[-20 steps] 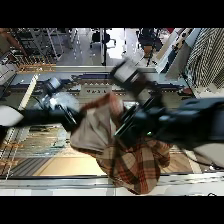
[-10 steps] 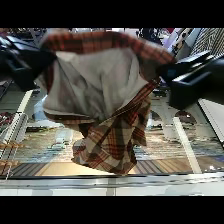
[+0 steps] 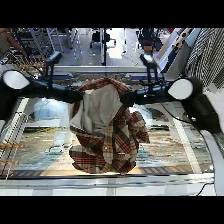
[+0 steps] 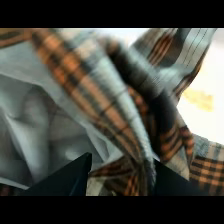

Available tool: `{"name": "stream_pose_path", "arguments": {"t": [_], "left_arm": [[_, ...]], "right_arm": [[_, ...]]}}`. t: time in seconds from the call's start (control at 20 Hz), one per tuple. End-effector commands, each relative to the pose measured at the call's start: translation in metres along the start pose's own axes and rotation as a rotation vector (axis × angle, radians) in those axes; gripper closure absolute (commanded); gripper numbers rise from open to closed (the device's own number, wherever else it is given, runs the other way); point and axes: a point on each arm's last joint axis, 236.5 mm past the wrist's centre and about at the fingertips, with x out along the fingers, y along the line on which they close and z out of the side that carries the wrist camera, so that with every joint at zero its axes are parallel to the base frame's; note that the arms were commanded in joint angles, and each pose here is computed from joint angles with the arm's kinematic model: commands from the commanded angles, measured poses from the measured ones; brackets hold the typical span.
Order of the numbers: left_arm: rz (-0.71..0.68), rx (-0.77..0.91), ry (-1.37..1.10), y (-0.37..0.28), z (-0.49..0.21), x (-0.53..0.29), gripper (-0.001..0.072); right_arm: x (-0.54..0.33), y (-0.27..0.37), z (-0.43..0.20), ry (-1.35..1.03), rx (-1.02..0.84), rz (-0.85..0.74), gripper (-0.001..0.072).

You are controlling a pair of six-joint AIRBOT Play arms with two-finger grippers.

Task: Fold the clothes and pants, and hang the long-sleeved shirts on hangers.

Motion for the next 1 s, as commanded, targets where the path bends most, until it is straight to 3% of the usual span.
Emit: {"name": "stream_pose_path", "arguments": {"t": [0.0,0.35,0.4,0.55,0.6,0.65,0.7,0.75,0.95], "left_arm": [[-0.033,-0.060,0.030,0.009,-0.007,0.023,0.0681],[-0.035,-0.041,0.015,0.000,-0.004,0.011,0.0680],[-0.035,-0.041,0.014,0.000,-0.004,0.011,0.0680],[-0.027,-0.035,0.017,0.002,-0.005,0.011,0.0667],[-0.003,-0.031,0.022,0.009,-0.006,0.010,0.0615],[0.027,-0.027,0.026,0.018,-0.008,0.008,0.0470],[0.056,-0.025,0.029,0.027,-0.009,0.004,0.0280],[0.082,-0.040,0.033,0.037,-0.011,-0.002,0.0188],[0.198,-0.269,0.233,0.079,-0.067,-0.031,0.0148]], "right_arm": [[0.025,-0.011,-0.034,0.145,0.011,0.035,0.0312],[0.065,-0.050,-0.035,0.053,-0.037,-0.048,0.0306],[0.072,-0.053,-0.024,-0.007,-0.058,-0.050,0.0340],[0.073,-0.054,0.017,-0.188,-0.097,-0.058,0.0682],[0.071,-0.054,0.025,-0.222,-0.086,-0.064,0.0683],[0.068,-0.054,0.027,-0.233,-0.076,-0.064,0.0684],[0.067,-0.053,0.024,-0.222,-0.071,-0.064,0.0685],[0.064,-0.051,0.018,-0.196,-0.077,-0.060,0.0685],[0.050,-0.038,-0.001,-0.117,-0.092,-0.035,0.0686]]}}
